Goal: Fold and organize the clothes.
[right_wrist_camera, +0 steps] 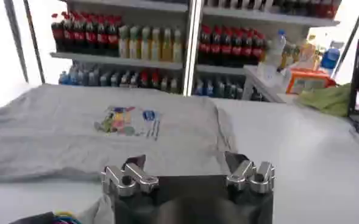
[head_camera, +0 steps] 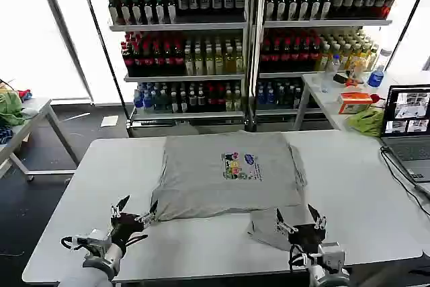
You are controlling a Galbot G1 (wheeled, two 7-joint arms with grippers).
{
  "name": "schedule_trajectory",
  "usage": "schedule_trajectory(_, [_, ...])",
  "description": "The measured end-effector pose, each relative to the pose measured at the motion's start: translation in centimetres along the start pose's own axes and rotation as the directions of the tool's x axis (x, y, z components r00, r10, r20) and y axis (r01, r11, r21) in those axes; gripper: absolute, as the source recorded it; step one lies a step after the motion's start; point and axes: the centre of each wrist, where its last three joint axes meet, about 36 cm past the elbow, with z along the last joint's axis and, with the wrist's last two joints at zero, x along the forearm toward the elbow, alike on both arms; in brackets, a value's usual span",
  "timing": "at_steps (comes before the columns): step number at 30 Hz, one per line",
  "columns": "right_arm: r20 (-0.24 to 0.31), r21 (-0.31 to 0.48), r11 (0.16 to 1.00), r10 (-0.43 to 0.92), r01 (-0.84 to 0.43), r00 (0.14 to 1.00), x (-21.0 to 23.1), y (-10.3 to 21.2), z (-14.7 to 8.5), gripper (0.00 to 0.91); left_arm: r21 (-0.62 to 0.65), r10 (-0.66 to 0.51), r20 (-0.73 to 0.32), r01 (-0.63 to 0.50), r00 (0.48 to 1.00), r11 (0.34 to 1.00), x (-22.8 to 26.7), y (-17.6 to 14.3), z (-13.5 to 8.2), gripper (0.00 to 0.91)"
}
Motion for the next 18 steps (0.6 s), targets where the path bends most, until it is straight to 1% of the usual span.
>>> schedule_trajectory(8, [-0.059, -0.013, 1.0, 0.007, -0.008, 0.998, 0.6, 0.1, 1.1, 0.907, 0.022, 0.035, -0.042, -0.034, 0.998, 0.999, 0.4, -0.7, 0.5, 0.907])
schedule_trajectory(18, [-0.092, -0.029, 0.999, 0.021, -0.023, 0.996, 0.8, 0.3, 1.9, 0.907, 0.062, 0.071, -0.068, -0.066, 0.995, 0.996, 0.0, -1.2, 1.1, 0.907])
